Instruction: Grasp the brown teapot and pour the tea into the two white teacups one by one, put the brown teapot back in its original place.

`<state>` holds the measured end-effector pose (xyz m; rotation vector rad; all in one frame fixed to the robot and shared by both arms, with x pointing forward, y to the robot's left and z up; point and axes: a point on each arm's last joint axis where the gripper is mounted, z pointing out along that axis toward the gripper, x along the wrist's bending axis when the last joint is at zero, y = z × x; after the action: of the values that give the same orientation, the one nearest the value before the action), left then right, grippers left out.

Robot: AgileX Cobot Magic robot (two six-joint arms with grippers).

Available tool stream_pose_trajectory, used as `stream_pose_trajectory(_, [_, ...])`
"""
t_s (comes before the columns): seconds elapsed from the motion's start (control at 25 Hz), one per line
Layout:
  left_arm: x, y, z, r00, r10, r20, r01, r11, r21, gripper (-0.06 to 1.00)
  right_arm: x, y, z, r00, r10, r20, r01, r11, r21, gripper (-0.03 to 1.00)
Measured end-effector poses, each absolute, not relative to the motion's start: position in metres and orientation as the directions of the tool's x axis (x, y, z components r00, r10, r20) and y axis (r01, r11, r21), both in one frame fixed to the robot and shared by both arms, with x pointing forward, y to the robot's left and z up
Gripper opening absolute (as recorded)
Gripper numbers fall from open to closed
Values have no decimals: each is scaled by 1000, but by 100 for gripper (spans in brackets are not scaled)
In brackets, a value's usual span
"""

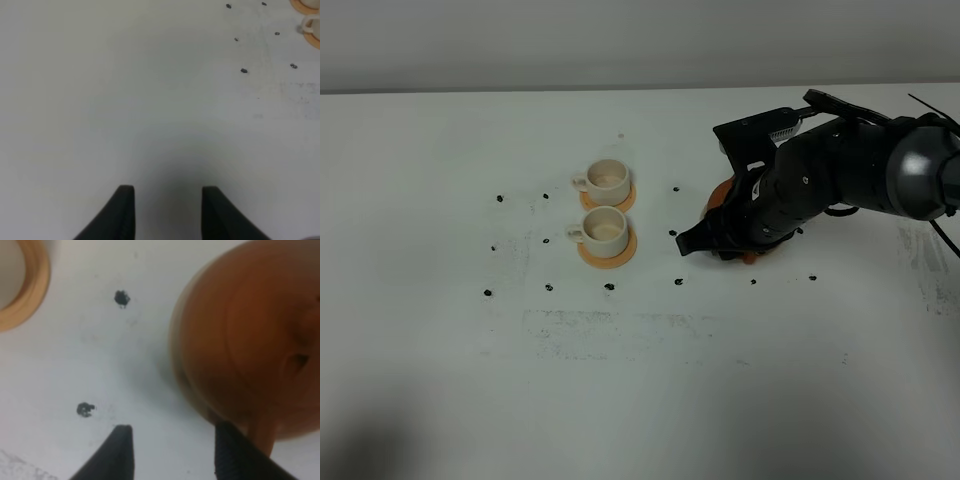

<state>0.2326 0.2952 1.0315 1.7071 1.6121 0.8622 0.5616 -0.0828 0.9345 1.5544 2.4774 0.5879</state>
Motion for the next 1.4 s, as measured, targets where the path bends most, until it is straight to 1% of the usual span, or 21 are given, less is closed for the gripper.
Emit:
stream_pose_trajectory(0.68, [233,295,1032,37,999,39,587,-53,808,35,561,-92,932,-498,867,-23,808,474,350,40])
stream_pose_trajectory(0.8, [233,295,1032,37,999,39,587,-53,808,35,552,-85,944,-523,852,-25,791,496,359,40])
stream_pose_trajectory(0.92, [233,295,1032,37,999,39,587,-53,808,35,541,-79,976,-549,835,-26,745,504,438,40])
stream_pose_trajectory(1.0, [233,295,1032,37,999,39,587,-53,808,35,538,-83,995,-560,827,-52,710,512,483,40])
stream_pose_trajectory(1.08, [233,295,1032,37,999,39,587,-53,808,35,542,-93,1007,-555,827,-89,688,516,510,40])
stream_pose_trajectory(1.28, [233,295,1032,37,999,39,587,-53,808,35,562,-124,1003,-500,857,-126,716,491,496,40])
stream_pose_trajectory(1.4, [233,295,1032,37,999,39,587,-53,808,35,569,-131,995,-481,867,-130,746,482,460,40])
